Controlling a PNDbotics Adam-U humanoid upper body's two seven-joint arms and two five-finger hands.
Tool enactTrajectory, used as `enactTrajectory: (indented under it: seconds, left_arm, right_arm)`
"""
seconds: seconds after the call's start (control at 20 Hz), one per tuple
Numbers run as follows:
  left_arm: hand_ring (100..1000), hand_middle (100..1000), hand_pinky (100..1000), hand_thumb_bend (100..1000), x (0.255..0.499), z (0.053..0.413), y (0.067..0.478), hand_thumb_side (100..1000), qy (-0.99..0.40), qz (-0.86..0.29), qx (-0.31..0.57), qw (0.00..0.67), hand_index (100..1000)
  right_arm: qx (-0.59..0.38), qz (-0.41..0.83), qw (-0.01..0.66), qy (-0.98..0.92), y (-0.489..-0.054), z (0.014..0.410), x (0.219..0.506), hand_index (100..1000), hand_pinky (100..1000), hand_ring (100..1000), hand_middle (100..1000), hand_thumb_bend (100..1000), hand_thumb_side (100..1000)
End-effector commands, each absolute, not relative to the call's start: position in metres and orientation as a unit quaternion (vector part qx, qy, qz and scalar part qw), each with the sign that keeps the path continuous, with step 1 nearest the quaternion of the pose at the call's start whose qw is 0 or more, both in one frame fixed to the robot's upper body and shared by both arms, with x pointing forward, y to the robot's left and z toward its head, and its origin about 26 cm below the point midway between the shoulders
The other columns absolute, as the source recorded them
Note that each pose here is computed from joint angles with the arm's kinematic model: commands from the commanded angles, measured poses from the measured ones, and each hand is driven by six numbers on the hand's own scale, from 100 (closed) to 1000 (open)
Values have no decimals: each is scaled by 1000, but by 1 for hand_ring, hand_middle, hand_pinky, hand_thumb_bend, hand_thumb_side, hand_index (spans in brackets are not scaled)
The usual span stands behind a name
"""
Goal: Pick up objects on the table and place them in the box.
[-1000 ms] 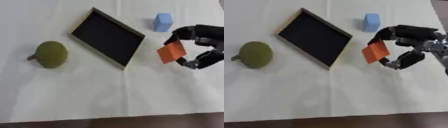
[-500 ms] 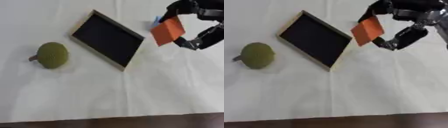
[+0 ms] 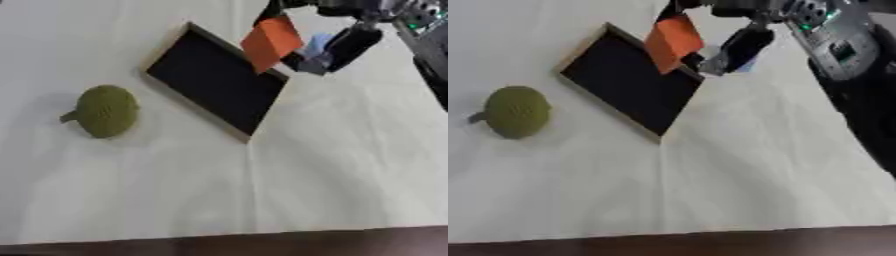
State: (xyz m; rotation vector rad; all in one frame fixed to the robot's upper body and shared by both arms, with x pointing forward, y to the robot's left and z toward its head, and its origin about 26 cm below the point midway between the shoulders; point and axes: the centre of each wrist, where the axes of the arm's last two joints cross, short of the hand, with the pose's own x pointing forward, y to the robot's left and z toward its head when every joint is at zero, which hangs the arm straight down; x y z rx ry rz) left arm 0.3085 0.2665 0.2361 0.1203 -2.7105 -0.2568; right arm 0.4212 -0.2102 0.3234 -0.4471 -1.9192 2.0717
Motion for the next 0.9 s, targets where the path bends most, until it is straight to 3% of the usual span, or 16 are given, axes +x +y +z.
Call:
enactTrajectory:
  seconds: [0.05,0.6,0.8,0.85,0.9]
  left_arm:
    - [724,750,678,100,306,244,264,640,-976,-97,35,192,822]
    - [727,752,679,100,307,245,260,646,-976,-96,24,192,823]
    - [728,753,679,100,307,245,259,648,-976,-96,22,193,823]
    - [728,753,679,100,307,244,259,649,-976,-96,22,194,823]
    - [728,753,679,100,307,244,259,649,-976,-96,22,194,823]
  right_arm:
    - [-158,749,111,-634,-203,327,435,690,925,804,462,100,239]
    - [-173,764,132,-607,-183,286,472,705,931,823,485,100,239]
    - [-187,768,122,-601,-178,283,474,871,953,918,652,100,251]
    - [-198,768,118,-597,-178,284,474,924,979,971,738,100,282]
    - [-209,768,113,-595,-177,286,473,927,980,974,742,102,285]
